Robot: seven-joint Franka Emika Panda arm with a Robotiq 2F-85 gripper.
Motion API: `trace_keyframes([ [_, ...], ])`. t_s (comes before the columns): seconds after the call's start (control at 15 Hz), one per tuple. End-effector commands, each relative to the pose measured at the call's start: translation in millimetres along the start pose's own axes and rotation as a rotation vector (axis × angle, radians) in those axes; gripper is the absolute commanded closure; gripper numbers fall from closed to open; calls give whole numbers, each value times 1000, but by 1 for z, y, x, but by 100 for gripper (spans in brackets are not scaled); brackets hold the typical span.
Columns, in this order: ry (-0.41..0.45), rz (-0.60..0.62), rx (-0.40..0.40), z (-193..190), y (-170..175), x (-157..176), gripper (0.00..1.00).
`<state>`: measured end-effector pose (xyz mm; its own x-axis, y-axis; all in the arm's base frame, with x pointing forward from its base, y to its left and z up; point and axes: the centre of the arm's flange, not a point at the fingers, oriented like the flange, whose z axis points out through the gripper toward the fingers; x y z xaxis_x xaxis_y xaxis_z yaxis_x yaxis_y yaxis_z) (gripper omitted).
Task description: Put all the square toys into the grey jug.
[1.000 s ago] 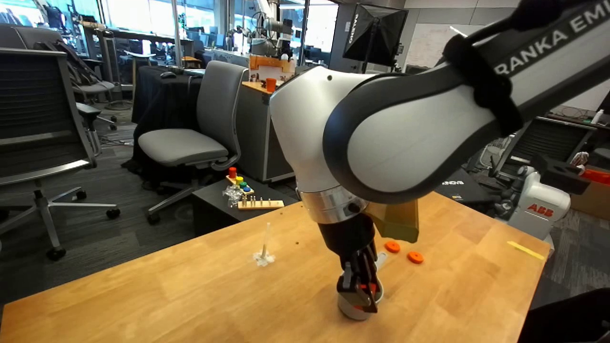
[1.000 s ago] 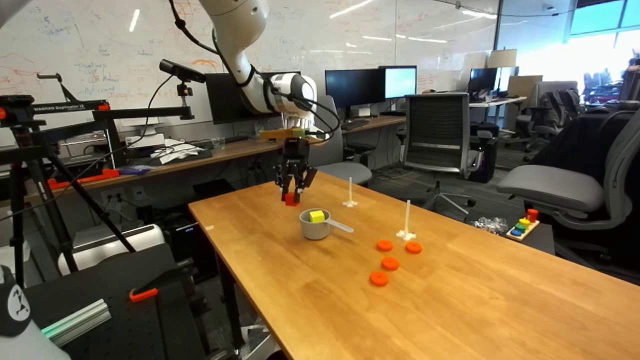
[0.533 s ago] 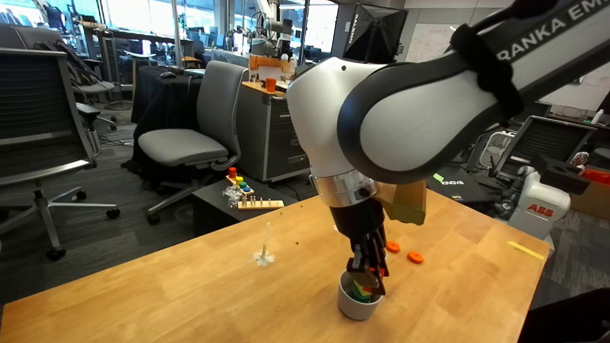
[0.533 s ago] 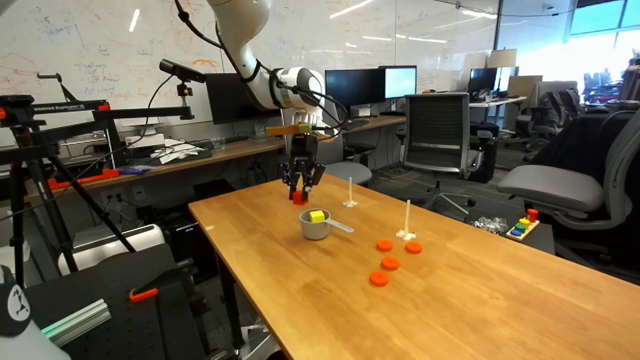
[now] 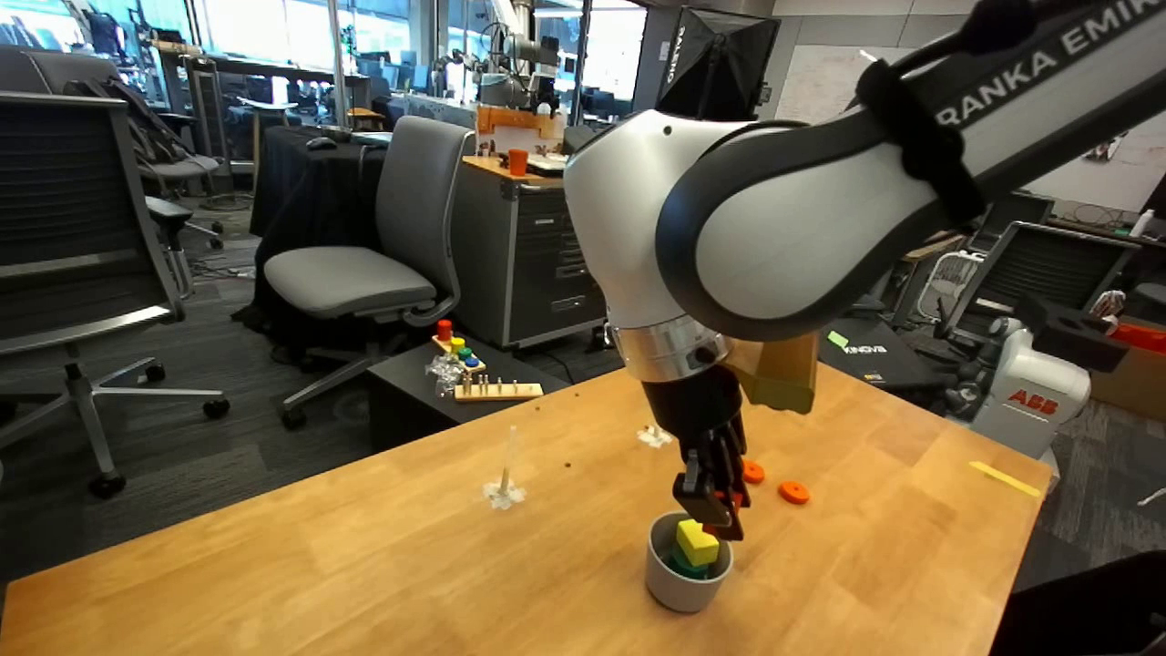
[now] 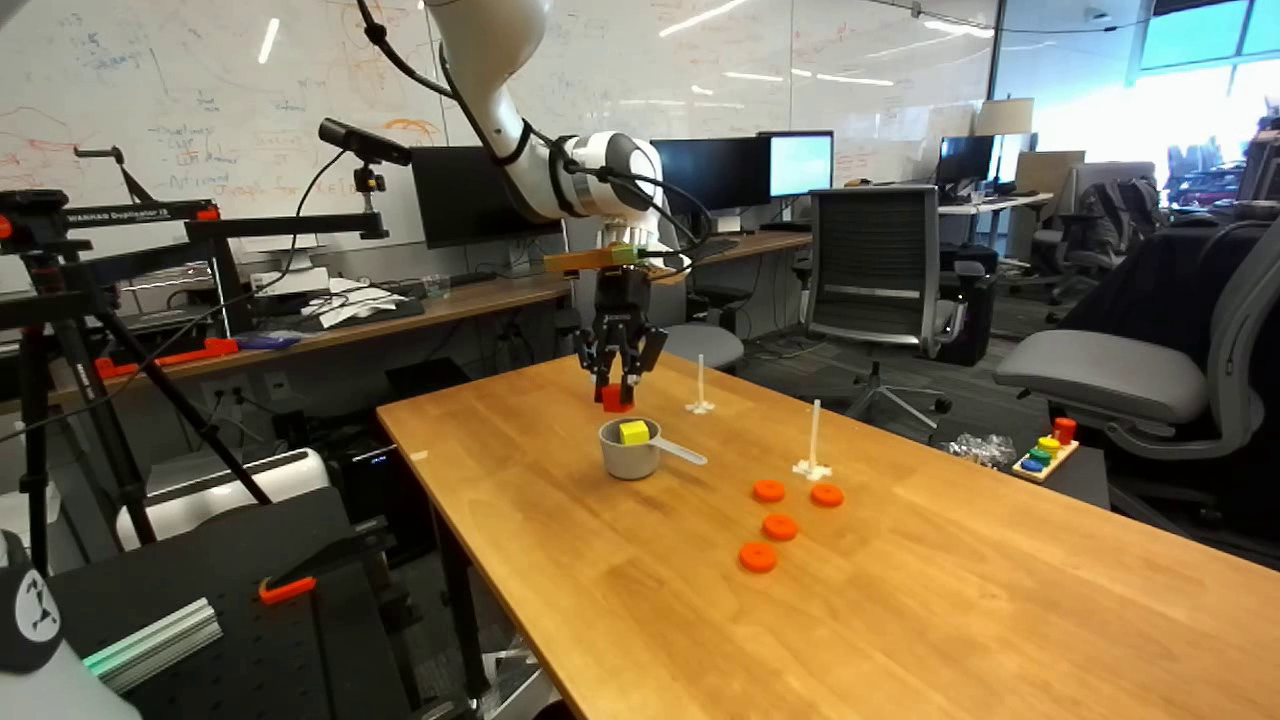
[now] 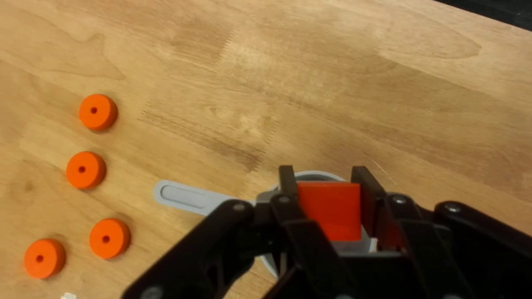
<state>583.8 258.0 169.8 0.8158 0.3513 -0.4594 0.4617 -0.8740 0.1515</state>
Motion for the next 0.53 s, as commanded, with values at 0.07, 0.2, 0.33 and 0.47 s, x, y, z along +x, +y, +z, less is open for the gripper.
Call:
trace_keyframes([
  [0.07, 20, 10, -33, -11, 6, -1, 87],
  [0.2, 24, 14, -35, -12, 9, 3, 87],
  [0.33, 21, 12, -30, -10, 13, 5, 85],
  [0.47, 16, 16, -25, -7, 15, 6, 37],
])
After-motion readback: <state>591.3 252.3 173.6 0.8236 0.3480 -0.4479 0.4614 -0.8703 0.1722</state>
